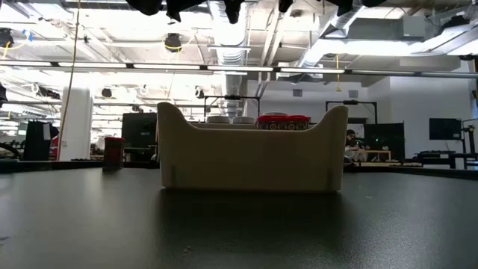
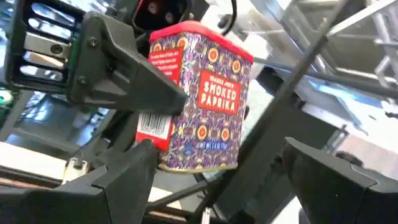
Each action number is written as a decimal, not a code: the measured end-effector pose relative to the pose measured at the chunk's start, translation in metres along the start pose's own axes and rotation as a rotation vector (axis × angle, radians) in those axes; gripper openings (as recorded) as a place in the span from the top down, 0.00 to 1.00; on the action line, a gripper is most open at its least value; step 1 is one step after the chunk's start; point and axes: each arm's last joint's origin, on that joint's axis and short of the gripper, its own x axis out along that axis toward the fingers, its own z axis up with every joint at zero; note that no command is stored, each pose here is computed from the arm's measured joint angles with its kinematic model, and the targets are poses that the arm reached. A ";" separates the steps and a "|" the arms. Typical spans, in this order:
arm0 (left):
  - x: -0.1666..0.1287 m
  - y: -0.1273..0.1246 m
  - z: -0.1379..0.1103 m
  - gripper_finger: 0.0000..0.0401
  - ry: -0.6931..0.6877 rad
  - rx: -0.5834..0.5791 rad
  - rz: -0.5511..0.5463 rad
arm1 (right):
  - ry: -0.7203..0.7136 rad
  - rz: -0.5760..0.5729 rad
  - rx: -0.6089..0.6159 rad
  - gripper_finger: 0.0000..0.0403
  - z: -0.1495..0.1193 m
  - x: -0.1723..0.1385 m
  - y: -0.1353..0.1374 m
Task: Sort spices by type
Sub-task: Put the right red seasoning can into the white bin
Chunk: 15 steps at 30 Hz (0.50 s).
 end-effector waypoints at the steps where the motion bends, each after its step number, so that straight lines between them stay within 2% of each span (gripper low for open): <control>1: 0.000 0.000 0.001 0.17 -0.008 -0.008 0.008 | -0.001 0.000 -0.002 0.23 0.000 0.000 -0.001; 15: 0.001 0.013 -0.003 0.17 -0.027 -0.032 0.103 | -0.019 0.019 -0.055 0.23 0.002 0.001 0.000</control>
